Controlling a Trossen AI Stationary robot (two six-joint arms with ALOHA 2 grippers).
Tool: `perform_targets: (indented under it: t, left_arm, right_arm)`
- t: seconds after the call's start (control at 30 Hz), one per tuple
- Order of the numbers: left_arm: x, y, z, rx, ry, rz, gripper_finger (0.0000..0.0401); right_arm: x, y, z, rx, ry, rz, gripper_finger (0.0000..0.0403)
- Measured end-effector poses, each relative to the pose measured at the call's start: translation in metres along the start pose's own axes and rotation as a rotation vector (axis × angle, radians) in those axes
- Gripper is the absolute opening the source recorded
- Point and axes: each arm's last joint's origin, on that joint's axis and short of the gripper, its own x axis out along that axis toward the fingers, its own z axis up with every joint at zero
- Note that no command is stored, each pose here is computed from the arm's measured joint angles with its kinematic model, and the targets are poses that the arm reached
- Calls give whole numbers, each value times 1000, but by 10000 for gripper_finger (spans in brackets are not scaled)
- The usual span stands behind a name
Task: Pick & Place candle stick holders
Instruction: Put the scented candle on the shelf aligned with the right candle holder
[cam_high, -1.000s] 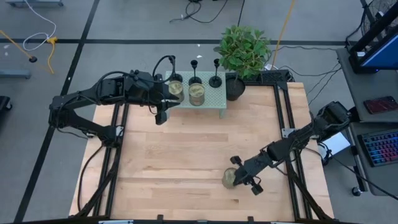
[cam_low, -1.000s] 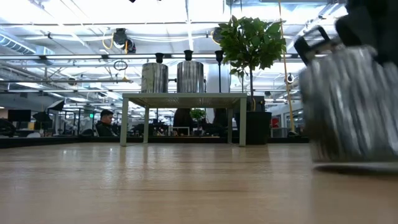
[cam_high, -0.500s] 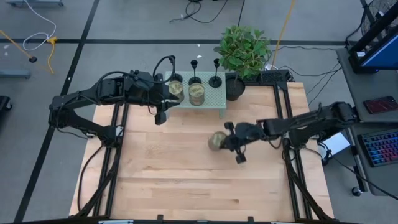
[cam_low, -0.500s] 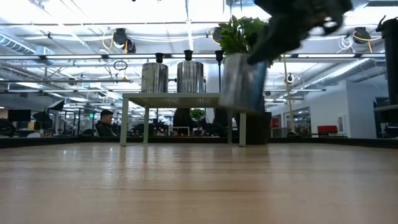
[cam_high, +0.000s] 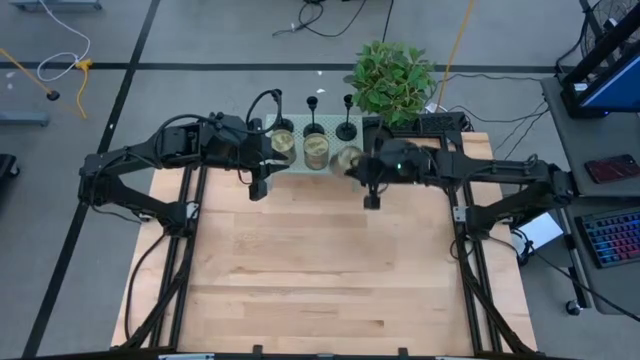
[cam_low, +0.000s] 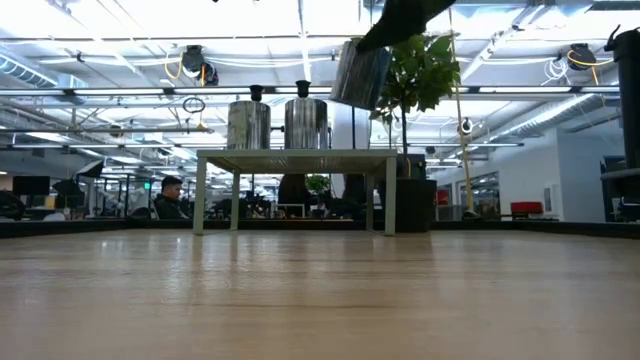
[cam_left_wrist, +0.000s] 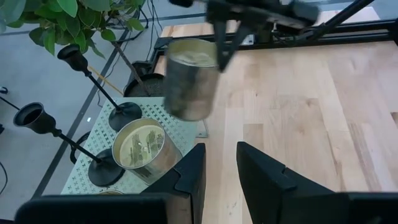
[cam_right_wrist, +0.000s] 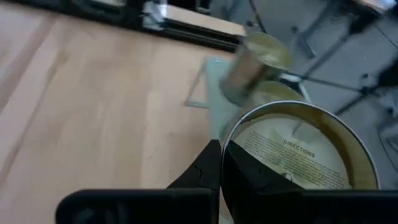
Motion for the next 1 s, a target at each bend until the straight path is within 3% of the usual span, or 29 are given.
perform_targets:
  t: [0.17,0.5,1.0]
  left_arm:
    - [0,0,0,-6,0,0,97]
    - [0,0,0,-10,0,0,97]
    - [0,0,0,-10,0,0,97]
  right_arm:
    - [6,-19,-10,53,57,-46,7]
    - [43,-32,-31,84,135,14,8]
    - [41,-50,-37,100,143,-24,9]
